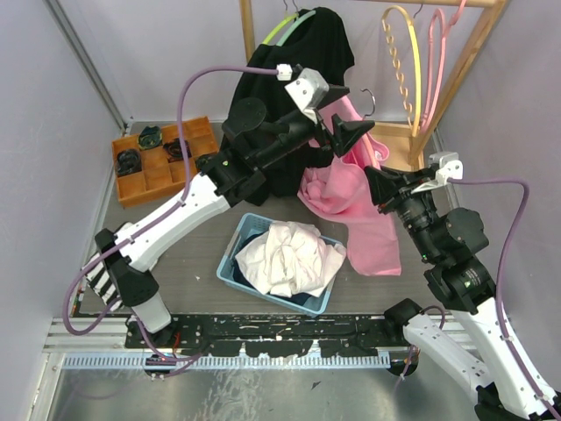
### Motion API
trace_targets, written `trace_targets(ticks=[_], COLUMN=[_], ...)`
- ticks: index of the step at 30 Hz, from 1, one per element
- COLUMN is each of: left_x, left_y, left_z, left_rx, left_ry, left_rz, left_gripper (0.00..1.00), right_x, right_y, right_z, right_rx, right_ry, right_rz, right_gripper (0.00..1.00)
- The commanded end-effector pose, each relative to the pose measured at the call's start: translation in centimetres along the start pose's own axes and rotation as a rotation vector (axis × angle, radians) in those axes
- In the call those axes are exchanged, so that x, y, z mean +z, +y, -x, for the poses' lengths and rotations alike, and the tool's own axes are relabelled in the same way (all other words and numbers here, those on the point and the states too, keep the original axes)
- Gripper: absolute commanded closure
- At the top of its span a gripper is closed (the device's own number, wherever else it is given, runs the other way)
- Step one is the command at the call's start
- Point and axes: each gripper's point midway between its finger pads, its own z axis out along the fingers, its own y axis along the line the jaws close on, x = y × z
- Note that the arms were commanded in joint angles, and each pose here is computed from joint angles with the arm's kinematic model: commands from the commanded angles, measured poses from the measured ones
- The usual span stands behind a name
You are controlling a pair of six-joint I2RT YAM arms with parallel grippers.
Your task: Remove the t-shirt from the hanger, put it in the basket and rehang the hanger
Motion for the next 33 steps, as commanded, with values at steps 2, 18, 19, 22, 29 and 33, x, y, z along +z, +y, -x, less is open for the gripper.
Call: trace_targets(ticks=[2,18,19,22,29,33], left_x=[1.9,2.1,2.1,2.1,2.2,2.1], left_y=[-0.3,0.0,0.1,0.0,0.1,1.0], left_z=[-0.3,-3.3,-3.5,-3.8,-4.4,-3.8], left_rx=[0.025,0.008,0.008,0.002,-0.008,-0.019], left_ry=[-0.011,0.048,0.052,0.061,0.08,0.071], left_rz=[-0.05,-0.036,-0.035,-0.037,-0.034,0.023], left_gripper=[0.18,0.59,0.64,0.73,0.95,1.0], right_x=[-0.5,-1.2,-1.2,-1.2,-1.1,-1.1], right_y=[1.4,1.8,1.8,1.8,2.0,1.7], right_z=[4.6,5.6,5.6,5.7,5.9,5.8], right_rx=[-0.003,0.004,0.003,0.004,0.004,0.001], right_ry=[-0.147,-0.168,-0.168,-0.171,-0.17,-0.161], right_rz=[0.059,0.08,0.081,0.082,0.089,0.07], right_gripper=[0.99,0.99,0.99,0.99,0.99,0.78])
